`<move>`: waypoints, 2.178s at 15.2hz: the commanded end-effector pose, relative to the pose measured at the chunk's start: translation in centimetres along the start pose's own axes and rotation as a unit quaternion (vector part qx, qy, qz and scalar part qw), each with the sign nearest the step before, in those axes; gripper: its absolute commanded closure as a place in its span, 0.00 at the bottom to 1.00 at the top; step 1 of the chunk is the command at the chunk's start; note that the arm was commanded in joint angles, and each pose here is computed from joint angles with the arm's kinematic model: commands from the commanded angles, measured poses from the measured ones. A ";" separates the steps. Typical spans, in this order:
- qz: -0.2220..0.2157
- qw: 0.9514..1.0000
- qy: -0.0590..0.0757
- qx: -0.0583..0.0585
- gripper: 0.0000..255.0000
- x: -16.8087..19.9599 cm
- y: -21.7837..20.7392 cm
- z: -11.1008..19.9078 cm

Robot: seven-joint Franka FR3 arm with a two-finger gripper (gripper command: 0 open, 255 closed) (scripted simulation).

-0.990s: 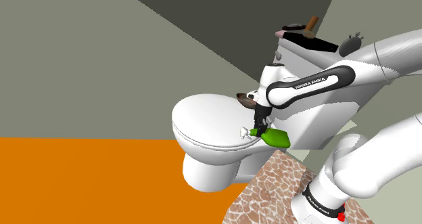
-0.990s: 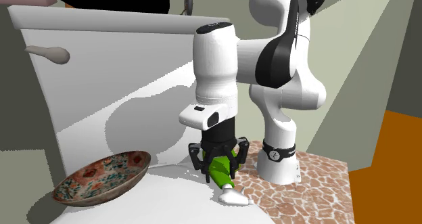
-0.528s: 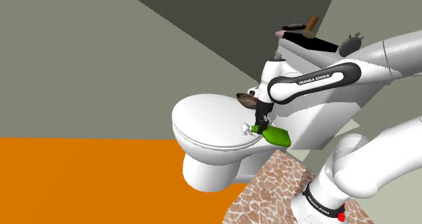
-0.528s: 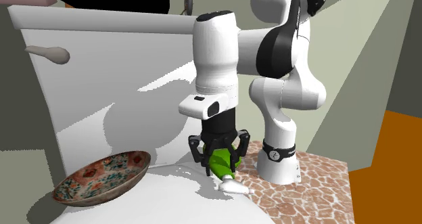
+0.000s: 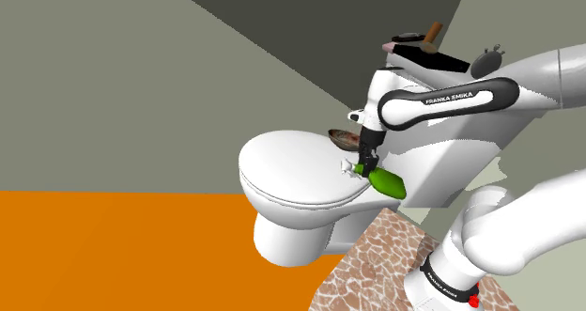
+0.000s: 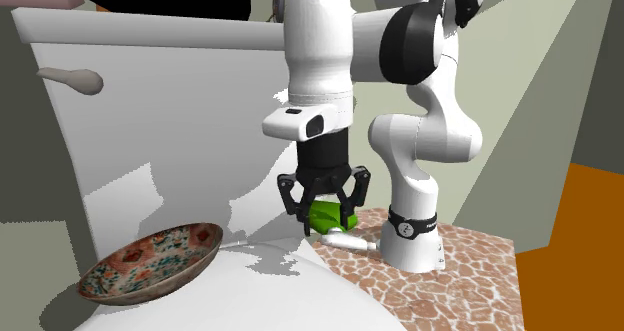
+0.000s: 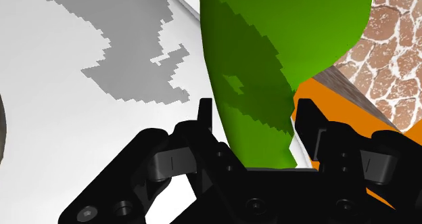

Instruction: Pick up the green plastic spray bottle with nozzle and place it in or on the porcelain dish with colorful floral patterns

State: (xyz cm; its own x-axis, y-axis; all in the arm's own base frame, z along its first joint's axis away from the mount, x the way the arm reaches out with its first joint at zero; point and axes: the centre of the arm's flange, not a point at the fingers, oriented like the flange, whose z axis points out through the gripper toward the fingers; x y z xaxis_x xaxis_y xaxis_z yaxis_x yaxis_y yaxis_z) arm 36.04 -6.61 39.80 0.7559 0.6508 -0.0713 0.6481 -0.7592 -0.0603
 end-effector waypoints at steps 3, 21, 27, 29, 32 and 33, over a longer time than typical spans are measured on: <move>0.000 1.000 0.000 0.000 1.00 0.0 -0.1 -2.2; 0.000 1.000 0.000 0.000 1.00 -0.9 11.4 -7.7; 0.000 1.000 0.000 0.000 1.00 -1.3 19.3 -8.5; 0.000 1.000 0.000 0.000 1.00 -1.5 21.9 -8.8; 0.000 1.000 0.000 0.000 1.00 -1.7 25.8 -9.1; 0.000 1.000 0.000 0.000 1.00 -1.7 27.5 -9.3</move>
State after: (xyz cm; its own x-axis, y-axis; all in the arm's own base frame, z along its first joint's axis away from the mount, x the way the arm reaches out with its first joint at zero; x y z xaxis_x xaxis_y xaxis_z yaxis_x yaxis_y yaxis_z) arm 52.63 -26.84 47.14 0.7666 0.6413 -0.0326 0.6375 -0.7662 -0.0809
